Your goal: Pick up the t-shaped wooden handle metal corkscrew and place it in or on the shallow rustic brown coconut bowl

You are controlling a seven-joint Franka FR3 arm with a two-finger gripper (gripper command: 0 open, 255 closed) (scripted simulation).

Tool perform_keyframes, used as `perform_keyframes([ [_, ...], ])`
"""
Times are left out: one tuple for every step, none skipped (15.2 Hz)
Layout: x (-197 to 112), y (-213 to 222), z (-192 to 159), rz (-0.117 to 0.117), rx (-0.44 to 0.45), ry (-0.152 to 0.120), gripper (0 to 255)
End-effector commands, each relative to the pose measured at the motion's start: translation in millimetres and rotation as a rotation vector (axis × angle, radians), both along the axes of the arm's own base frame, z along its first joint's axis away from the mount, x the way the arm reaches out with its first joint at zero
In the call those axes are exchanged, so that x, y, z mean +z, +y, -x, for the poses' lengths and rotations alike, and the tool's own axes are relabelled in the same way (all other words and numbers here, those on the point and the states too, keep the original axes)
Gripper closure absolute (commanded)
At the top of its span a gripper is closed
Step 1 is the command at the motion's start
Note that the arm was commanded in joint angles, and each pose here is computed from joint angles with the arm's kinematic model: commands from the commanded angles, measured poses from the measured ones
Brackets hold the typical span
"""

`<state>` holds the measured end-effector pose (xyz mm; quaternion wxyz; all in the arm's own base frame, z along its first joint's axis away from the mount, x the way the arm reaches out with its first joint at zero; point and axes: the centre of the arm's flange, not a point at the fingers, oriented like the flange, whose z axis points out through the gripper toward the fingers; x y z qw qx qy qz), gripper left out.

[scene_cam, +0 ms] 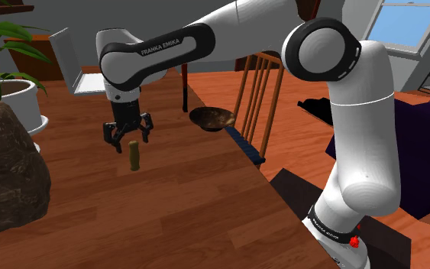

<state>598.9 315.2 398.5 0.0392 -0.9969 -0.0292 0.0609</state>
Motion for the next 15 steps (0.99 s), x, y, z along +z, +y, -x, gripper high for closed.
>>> perform_keyframes([
  [0.0,0.0,0.0,0.0,0.0,0.0,0],
  [0.0,0.0,0.0,0.0,0.0,0.0,255],
  [0.0,0.0,0.0,0.0,0.0,0.0,255],
  [0.0,0.0,0.0,0.0,0.0,0.0,255],
  [0.0,0.0,0.0,0.0,0.0,0.0,255],
  [0.0,0.0,0.0,0.0,0.0,0.0,255],
  [0.0,0.0,0.0,0.0,0.0,0.0,255],
  [0.0,0.0,0.0,0.0,0.0,0.0,255],
  [0.0,0.0,0.0,0.0,0.0,0.0,255],
  [0.0,0.0,0.0,0.0,0.0,0.0,255],
  [0.0,0.0,0.0,0.0,0.0,0.0,255],
  [5.2,0.0,0.0,0.0,0.0,0.0,255],
  [10.5,0.0,0.0,0.0,0.0,0.0,255],
  [15.8,0.0,0.0,0.0,0.0,0.0,255],
  [21.1,0.0,0.0,0.0,0.0,0.0,255],
])
